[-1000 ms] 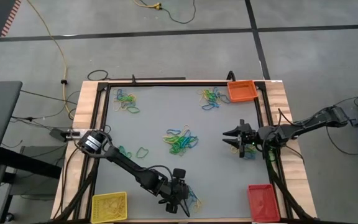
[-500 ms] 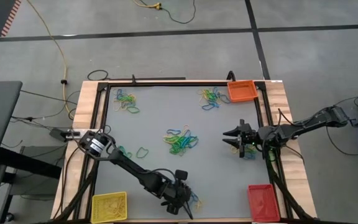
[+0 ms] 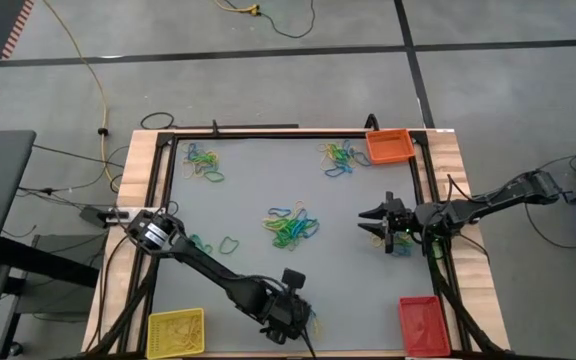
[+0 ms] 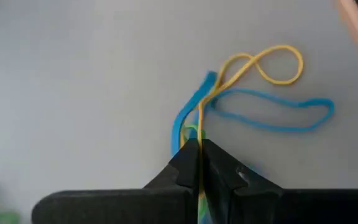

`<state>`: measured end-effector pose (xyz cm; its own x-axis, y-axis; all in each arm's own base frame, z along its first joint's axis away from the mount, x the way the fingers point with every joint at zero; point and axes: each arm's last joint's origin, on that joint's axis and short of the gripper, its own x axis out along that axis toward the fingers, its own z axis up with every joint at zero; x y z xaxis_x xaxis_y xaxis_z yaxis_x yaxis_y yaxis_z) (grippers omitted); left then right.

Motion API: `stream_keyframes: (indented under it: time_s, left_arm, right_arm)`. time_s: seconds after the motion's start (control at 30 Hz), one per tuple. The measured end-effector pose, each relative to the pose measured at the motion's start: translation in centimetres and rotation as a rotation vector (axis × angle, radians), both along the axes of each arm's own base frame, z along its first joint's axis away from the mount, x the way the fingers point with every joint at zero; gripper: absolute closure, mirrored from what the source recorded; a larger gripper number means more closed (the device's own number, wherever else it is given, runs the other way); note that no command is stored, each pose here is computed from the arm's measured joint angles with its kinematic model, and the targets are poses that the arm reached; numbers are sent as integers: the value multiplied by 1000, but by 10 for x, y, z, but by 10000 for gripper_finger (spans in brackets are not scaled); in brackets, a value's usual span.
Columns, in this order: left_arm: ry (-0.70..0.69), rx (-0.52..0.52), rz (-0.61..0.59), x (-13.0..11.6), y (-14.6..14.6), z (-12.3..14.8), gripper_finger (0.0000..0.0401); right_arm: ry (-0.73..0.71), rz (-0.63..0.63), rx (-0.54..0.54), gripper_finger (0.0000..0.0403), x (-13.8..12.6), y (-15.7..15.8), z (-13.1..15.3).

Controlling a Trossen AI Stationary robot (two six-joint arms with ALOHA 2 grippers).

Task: Sort rubber bands into baskets
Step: Put the yellow rubber band into the yellow bin

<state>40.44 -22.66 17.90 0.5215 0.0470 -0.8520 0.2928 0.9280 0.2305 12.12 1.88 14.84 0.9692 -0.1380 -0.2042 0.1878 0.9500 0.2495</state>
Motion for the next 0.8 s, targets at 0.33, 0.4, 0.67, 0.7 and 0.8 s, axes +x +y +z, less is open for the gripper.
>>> stream_keyframes:
  time_s: [0.33,0.4,0.67,0.7,0.8]
  left_arm:
    - [22,77,26,-2,-4,51,401]
    - [36,57,34,-2,-2,50,401]
    - [170,9,114,-8,11,15,398]
    - [174,9,120,-9,12,12,395]
    - [190,10,135,-12,13,3,379]
  right_arm:
    - [0,0,0,223,0,0,0]
    - [0,0,0,223,0,0,0]
    - [0,0,0,223,0,0,0]
    - [0,0,1,223,0,0,0]
    - [0,0,0,223,0,0,0]
